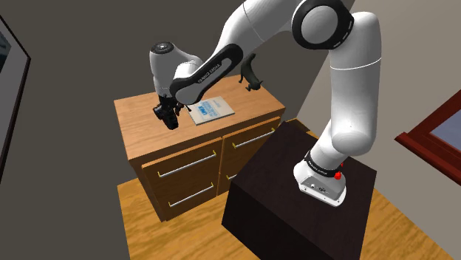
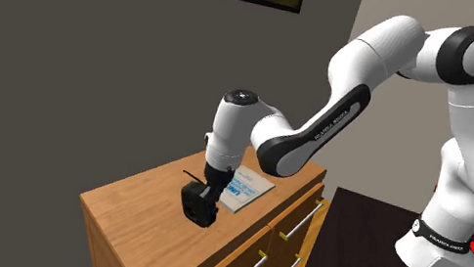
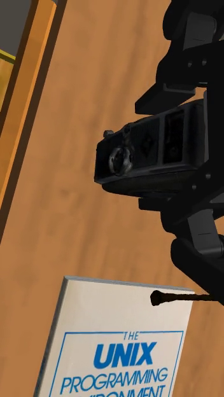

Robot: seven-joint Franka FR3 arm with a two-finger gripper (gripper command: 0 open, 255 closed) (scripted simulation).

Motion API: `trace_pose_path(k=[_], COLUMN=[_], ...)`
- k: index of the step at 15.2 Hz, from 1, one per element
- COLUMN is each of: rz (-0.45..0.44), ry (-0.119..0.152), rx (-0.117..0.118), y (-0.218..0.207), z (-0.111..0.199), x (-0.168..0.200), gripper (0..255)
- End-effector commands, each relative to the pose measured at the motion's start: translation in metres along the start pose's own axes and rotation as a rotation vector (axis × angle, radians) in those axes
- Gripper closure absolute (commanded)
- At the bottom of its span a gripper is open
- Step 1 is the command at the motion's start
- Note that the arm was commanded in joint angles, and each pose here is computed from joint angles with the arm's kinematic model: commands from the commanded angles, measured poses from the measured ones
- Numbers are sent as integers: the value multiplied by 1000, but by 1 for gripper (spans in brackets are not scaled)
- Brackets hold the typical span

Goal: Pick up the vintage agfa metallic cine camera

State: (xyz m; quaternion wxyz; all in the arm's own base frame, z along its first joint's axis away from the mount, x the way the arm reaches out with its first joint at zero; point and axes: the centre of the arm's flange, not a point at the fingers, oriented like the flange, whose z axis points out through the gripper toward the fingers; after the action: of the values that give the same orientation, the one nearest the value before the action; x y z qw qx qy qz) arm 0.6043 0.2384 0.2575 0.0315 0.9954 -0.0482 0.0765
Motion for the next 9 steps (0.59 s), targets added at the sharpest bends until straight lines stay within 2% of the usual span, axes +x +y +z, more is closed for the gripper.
trace_pose_path(k=[1,9], rz=[0,0], ry=[1,1], rx=[0,0], y=[1,3], z=[-11,-48], x=[2,8], gripper=[255,255])
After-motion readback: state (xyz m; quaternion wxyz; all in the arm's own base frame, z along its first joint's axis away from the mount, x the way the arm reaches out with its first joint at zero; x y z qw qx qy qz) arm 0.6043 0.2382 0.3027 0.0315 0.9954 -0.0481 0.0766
